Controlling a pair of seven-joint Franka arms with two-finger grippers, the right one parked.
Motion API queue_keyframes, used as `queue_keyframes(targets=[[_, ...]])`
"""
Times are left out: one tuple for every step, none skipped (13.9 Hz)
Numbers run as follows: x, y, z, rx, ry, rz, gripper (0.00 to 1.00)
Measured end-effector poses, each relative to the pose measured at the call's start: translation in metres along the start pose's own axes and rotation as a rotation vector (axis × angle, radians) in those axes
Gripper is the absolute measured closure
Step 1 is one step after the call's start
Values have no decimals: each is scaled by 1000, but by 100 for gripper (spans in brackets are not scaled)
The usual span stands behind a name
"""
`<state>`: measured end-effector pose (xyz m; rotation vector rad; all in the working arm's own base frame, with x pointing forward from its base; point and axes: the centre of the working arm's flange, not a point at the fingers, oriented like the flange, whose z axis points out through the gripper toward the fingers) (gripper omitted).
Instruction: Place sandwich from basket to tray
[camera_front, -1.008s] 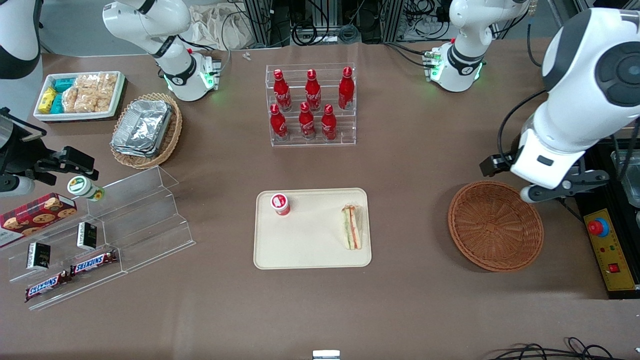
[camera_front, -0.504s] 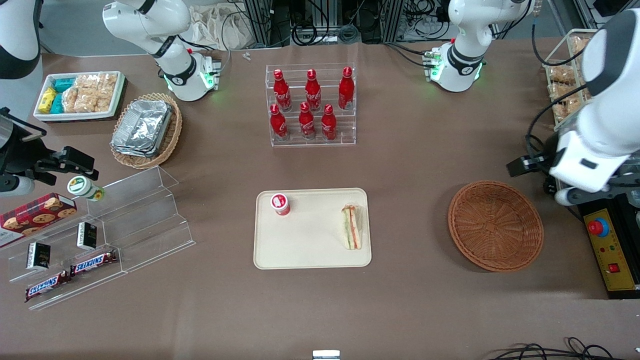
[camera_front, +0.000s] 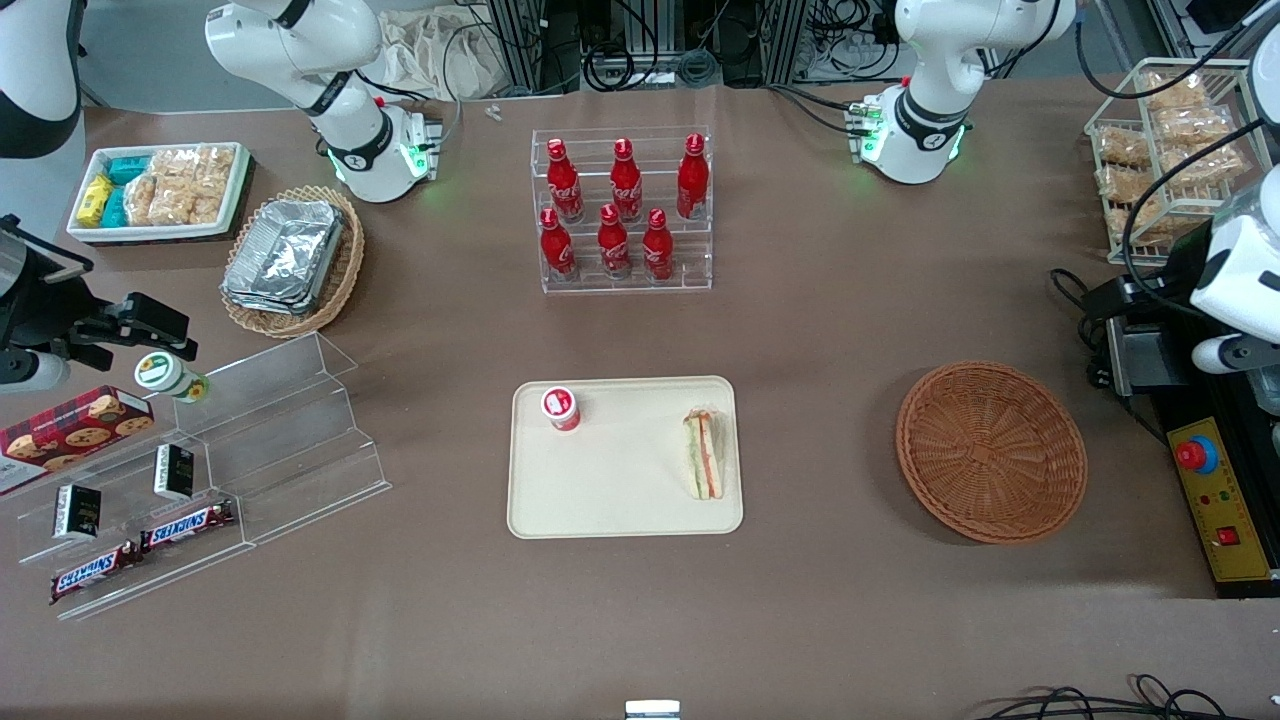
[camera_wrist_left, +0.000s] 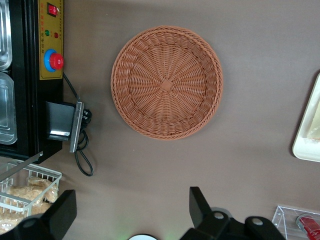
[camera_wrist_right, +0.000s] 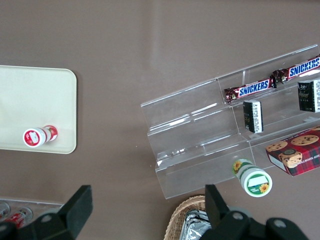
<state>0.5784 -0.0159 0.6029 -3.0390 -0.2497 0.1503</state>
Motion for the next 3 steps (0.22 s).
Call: queue_keyframes(targets=[[2, -4, 1, -12, 0, -2, 0], [3, -8, 1, -25, 1, -4, 0], [4, -11, 2, -30, 2, -5, 0]])
